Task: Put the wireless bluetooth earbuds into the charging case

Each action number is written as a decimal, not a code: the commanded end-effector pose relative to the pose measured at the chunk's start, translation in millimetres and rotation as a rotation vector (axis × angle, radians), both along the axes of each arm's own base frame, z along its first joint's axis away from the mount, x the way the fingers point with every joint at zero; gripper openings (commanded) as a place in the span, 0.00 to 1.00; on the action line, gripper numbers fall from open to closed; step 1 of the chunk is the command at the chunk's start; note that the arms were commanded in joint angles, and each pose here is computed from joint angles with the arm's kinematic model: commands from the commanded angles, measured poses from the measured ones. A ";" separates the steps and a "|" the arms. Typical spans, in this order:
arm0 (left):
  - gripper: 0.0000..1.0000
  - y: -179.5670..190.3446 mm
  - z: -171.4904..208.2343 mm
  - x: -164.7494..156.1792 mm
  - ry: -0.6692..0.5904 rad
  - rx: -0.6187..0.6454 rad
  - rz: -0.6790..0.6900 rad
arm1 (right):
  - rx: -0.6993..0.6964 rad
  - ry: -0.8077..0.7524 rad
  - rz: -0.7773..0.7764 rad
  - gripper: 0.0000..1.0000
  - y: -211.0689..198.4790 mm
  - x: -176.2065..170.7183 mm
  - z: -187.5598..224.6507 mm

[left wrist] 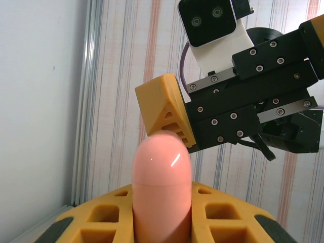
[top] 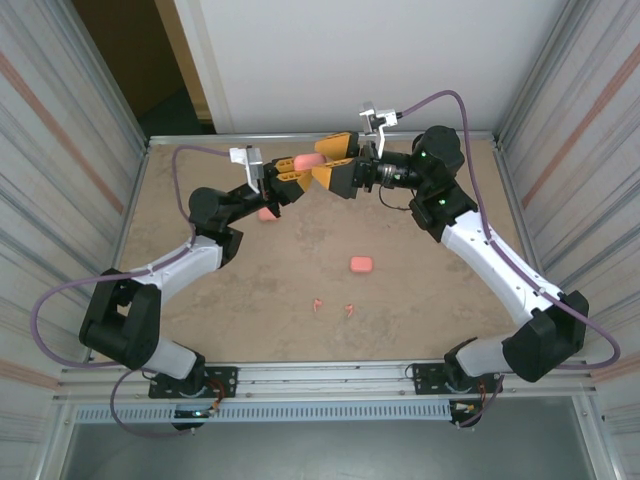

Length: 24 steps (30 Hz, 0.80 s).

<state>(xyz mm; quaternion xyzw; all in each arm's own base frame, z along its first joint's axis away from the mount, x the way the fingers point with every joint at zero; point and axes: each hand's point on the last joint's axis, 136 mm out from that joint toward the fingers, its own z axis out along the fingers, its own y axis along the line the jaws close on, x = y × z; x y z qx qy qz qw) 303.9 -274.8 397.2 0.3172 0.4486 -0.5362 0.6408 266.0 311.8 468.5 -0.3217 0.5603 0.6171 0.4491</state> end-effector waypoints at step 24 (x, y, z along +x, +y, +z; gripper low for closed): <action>0.00 14.7 -99.9 54.7 0.336 0.293 0.320 | -0.251 0.119 -0.472 1.00 -54.4 41.2 -78.7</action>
